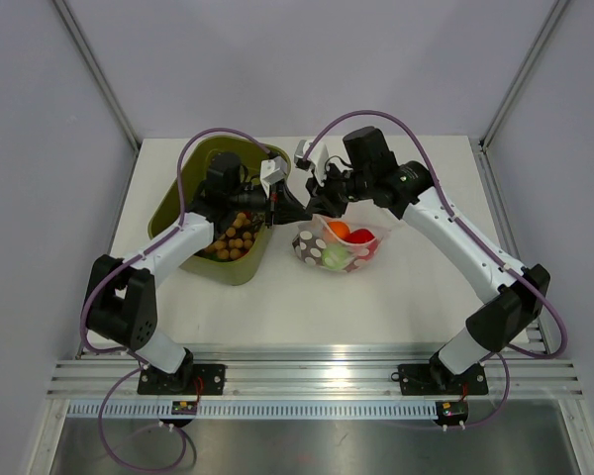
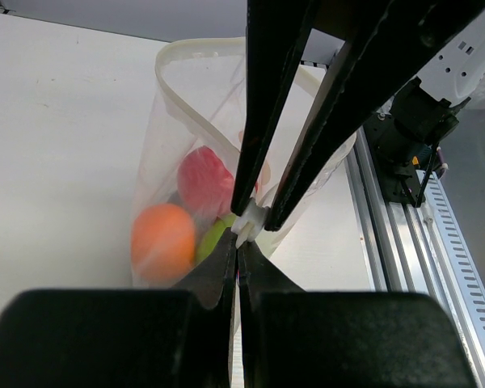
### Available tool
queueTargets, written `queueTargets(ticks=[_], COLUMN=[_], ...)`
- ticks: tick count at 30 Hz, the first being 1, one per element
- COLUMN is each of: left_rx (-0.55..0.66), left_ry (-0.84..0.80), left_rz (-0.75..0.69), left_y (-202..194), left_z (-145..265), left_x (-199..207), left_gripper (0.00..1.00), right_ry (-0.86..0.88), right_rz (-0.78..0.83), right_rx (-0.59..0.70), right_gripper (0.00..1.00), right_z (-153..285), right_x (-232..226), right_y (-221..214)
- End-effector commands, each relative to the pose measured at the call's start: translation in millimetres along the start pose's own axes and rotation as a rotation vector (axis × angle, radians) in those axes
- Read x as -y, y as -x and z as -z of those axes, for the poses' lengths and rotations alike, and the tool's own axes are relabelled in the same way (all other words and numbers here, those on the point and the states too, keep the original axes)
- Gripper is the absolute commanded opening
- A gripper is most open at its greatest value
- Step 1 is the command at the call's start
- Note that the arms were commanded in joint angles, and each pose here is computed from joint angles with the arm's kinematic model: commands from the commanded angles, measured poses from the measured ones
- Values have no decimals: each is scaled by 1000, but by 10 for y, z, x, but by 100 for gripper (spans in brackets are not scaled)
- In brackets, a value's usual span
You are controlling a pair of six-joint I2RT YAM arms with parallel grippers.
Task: Place the food in the zip-top bag and seal the zipper
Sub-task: Zip the zipper food storage bag at the center of the board.
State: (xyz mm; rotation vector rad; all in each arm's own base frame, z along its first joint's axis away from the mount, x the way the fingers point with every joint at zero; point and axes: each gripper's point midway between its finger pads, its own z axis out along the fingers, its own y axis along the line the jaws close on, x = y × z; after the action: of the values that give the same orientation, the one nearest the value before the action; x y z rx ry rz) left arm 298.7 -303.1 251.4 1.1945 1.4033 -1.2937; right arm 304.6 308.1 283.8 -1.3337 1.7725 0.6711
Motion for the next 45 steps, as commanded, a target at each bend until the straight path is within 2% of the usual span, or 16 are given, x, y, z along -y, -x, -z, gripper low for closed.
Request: queueTargets(ticks=[1, 17, 20, 21, 26, 37, 45], left_rx=[40, 48, 52, 52, 47, 75, 106], left_ry=[7, 15, 23, 21, 21, 114, 209], left_rz=[-95, -106, -108, -108, -103, -122, -96], left_y=[246, 286, 292, 290, 256, 272, 366], left_z=[50, 67, 78, 78, 86, 279, 367], left_x=[54, 69, 59, 62, 55, -54, -251], left_gripper=[0, 0, 0, 0, 0, 0, 0], right_ry=[17, 1, -2, -5, -15, -57, -124], right_rz=[7, -4, -2, 0, 7, -13, -43], right_rx=[34, 5, 13, 19, 32, 51, 0], right_gripper=[21, 28, 17, 9, 4, 1, 0], right_z=[4, -63, -52, -46, -13, 279, 481], right_x=[-26, 15, 21, 23, 25, 124, 181], right_y=[130, 27, 43, 59, 75, -72, -265])
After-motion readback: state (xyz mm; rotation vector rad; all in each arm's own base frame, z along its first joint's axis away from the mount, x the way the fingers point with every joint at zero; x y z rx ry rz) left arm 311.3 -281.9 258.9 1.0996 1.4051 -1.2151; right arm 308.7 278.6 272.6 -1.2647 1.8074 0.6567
